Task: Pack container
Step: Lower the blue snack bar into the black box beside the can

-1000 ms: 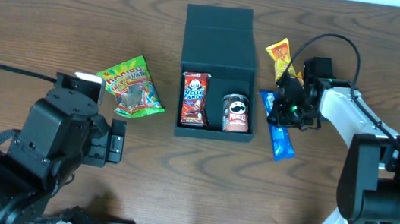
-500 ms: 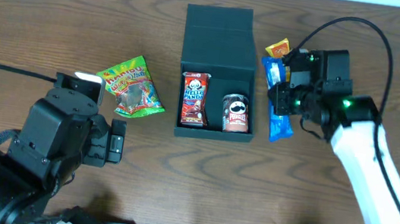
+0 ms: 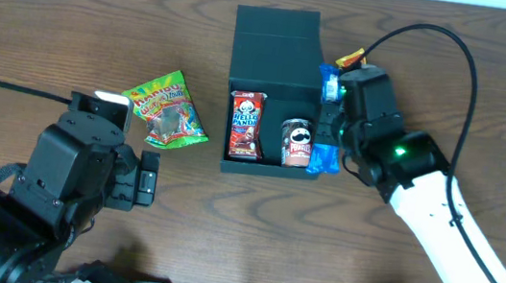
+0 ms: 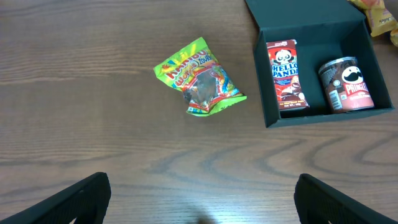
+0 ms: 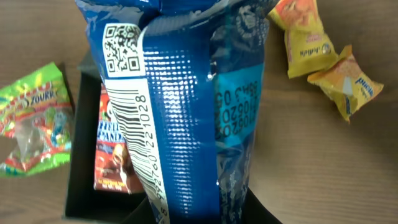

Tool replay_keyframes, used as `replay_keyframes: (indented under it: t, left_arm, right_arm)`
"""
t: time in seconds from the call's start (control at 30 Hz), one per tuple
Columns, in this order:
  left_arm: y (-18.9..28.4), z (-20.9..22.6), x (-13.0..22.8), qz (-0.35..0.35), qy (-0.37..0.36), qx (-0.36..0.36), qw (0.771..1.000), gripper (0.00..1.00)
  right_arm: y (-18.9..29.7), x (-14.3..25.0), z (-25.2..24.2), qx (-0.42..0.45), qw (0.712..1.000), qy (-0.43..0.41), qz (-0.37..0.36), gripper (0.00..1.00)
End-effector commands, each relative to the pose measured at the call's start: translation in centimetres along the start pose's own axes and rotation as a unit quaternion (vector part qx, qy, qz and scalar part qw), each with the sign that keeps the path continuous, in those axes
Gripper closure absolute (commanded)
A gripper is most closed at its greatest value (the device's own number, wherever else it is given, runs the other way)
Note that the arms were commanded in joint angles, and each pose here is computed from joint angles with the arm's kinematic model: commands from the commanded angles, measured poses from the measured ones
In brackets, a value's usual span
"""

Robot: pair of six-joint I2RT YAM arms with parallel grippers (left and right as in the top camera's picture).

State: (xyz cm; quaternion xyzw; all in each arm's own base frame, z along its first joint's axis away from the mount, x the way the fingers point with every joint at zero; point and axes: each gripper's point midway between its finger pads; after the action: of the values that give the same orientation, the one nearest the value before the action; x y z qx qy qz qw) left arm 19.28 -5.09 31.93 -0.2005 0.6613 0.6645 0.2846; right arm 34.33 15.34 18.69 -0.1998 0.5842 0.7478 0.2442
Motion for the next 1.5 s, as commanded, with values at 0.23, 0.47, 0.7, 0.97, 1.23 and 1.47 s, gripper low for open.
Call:
replay_keyframes:
  t: [0.23, 0.47, 0.7, 0.97, 1.23, 1.47]
  left_arm:
    - [0.1, 0.3, 0.0, -0.001, -0.008, -0.004, 1.000, 0.05]
    - [0.1, 0.3, 0.0, -0.001, -0.008, -0.004, 1.000, 0.05]
    - [0.1, 0.3, 0.0, -0.001, -0.008, -0.004, 1.000, 0.05]
    - [0.1, 0.3, 0.0, -0.001, -0.008, -0.004, 1.000, 0.05]
    - [0.1, 0.3, 0.0, -0.001, -0.008, -0.004, 1.000, 0.05]
    - [0.1, 0.3, 0.0, -0.001, -0.008, -0.004, 1.000, 0.05]
  right_arm:
    - [-3.1, 0.1, -0.5, 0.043, 0.999, -0.015, 0.005, 0.88]
    - [-6.2, 1.1, -0.1, 0.041, 0.999, -0.013, 0.029, 0.90]
    - [-8.0, 2.3, -0.3, 0.047, 0.997, -0.009, 0.053, 0.92]
    - [-9.8, 3.7, -1.0, 0.065, 0.995, -0.004, 0.079, 0.92]
    - [-11.0, 4.8, -1.4, 0.073, 0.993, 0.002, 0.097, 0.92]
    - [-11.3, 5.0, -0.9, 0.064, 0.993, -0.003, 0.099, 0.92]
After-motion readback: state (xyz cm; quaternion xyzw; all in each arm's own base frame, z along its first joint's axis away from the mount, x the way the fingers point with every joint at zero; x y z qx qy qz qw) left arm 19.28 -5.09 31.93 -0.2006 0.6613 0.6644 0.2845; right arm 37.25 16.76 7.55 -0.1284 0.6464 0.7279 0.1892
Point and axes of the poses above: each gripper's point midway between its finger pads, its own y axis back along the fingers, its own z axis along the line the jaws close on, x = y × z, and after that the axes turned 1 degree about -y, right-handed
